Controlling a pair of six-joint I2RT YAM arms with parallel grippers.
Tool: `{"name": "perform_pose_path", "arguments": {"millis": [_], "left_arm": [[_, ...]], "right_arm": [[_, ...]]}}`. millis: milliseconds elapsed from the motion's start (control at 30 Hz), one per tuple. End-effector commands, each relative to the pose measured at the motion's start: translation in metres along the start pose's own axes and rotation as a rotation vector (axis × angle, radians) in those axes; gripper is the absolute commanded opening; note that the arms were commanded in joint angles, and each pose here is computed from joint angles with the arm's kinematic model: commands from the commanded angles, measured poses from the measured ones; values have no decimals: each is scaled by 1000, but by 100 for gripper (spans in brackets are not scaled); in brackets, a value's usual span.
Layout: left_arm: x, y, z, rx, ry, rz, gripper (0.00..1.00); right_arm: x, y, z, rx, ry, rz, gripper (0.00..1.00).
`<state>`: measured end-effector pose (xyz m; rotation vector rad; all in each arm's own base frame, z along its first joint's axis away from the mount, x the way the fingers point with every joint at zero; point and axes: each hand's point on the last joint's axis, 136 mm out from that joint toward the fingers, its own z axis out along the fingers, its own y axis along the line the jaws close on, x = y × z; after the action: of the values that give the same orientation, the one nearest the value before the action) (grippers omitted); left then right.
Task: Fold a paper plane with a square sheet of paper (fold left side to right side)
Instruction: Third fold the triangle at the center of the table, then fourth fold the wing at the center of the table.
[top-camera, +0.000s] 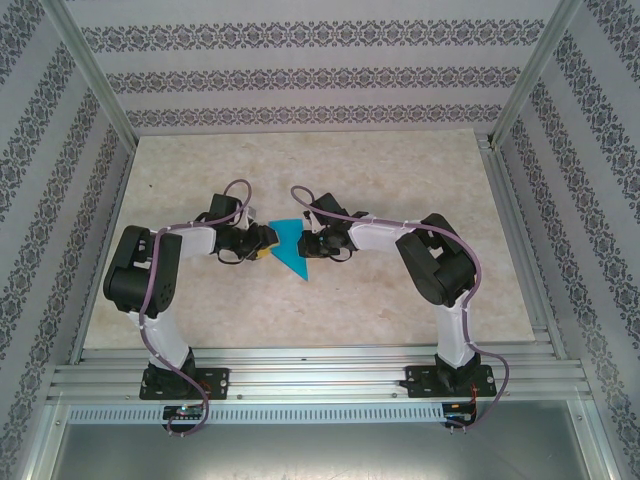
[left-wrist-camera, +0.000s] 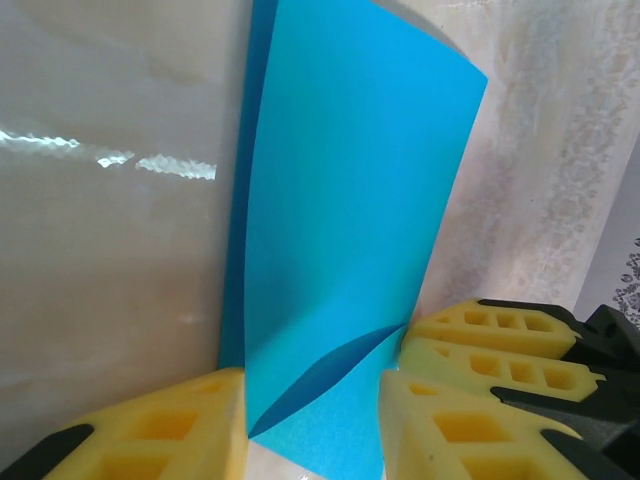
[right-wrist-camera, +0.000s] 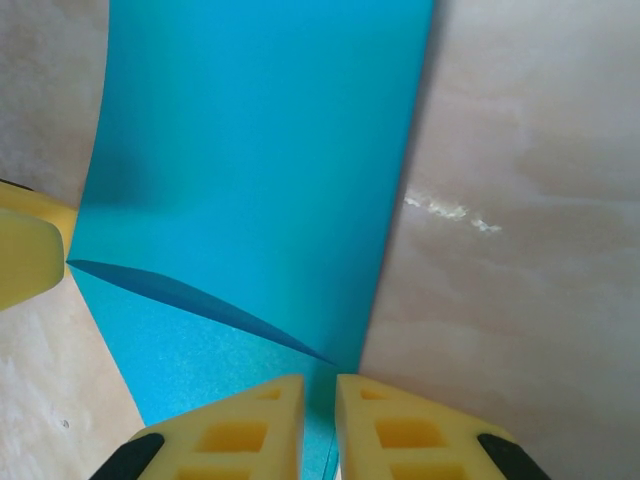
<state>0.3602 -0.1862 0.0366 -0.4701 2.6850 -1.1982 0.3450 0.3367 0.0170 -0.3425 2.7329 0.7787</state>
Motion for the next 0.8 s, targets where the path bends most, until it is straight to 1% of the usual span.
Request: {"name": "perform_pose_path", "arguments": {"millis": [0,100,300,433,500,600,667,767], "left_arm": [[-8,-6,2,6,-19,22,38],[-7,-6,3,1,-16,23,37],[-10,-11,3,10,-19,31,20],[-8,-17,6,17,-4,43,10],[-7,-20,6,17,3,47,7],[-4,-25,5,14,9,54,4],[-2,-26,4,9,13,51,4],[1,-28,1,1,15,42,3]], "right_arm": [[10,-17,8,36,38,12,17],[11,-16,9,32,37,13,17],[11,-16,9,30,38,15,17],[-1,-7,-5,6,-20,-17,18],[-10,-2,-19,15,-66,-52,24],[-19,4,-45,45,-142,-113,31],[-16,6,-57,96,-167,-154,36],[-1,12,-62,204,-185,-229,39]]}}
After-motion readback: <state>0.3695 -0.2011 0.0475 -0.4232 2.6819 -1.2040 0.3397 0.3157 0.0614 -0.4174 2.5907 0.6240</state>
